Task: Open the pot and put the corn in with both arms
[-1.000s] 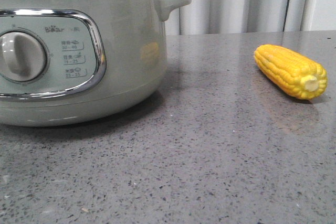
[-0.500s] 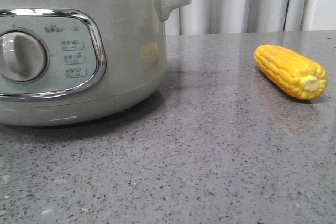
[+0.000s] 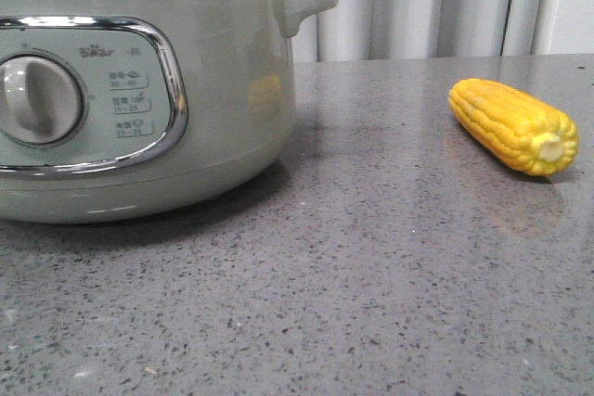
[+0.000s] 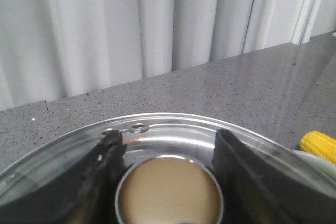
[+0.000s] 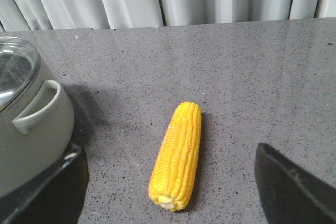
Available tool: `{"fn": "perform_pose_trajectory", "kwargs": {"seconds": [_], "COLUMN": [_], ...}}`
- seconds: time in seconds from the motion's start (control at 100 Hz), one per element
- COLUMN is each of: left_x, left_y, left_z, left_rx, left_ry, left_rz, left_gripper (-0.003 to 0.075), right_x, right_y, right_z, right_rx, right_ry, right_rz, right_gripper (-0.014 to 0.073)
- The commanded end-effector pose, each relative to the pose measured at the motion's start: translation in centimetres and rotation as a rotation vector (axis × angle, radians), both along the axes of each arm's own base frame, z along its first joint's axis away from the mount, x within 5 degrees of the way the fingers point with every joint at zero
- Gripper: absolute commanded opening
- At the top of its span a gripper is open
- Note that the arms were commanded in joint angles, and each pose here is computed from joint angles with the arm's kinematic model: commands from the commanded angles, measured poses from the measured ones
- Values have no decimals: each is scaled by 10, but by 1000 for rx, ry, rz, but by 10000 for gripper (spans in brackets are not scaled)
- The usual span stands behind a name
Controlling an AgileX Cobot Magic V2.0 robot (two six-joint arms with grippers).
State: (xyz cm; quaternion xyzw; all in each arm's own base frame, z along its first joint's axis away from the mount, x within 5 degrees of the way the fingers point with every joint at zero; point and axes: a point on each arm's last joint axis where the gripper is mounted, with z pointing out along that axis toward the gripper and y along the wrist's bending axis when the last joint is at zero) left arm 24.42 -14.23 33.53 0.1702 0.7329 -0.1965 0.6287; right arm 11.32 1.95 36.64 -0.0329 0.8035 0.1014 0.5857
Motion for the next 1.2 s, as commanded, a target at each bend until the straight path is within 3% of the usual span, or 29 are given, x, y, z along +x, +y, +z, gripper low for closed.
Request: {"fn": "perform_pose_trajectory", "kwargs": {"seconds": [0.0, 0.16, 0.44, 0.59, 0.99, 1.19], "left_x": [-9, -22, -47, -48, -41, -35], "left_y": [5, 12, 36, 64, 176, 205], "left_z": [35, 52, 109, 131, 129, 105], "left_rx": [-102, -133, -217, -176, -71, -46], "left_ry": [-171, -225, -385, -359, -306, -255], "left_rz": [-3, -3, 32, 147, 691, 816], "left_gripper": [179, 94, 94, 94, 94, 94], "right_x": [2, 2, 3, 3, 3, 3], "right_y": [-2, -2, -2, -2, -2, -1], "right_z": [16, 16, 16, 15, 15, 14], "right_rx": [-1, -1, -2, -2, -3, -3], "right_ry": [-93, -92, -87, -84, -76, -75], "right_rz": [-20, -20, -20, -19, -17, -16], "right_gripper": [566, 566, 566, 566, 566, 566]}}
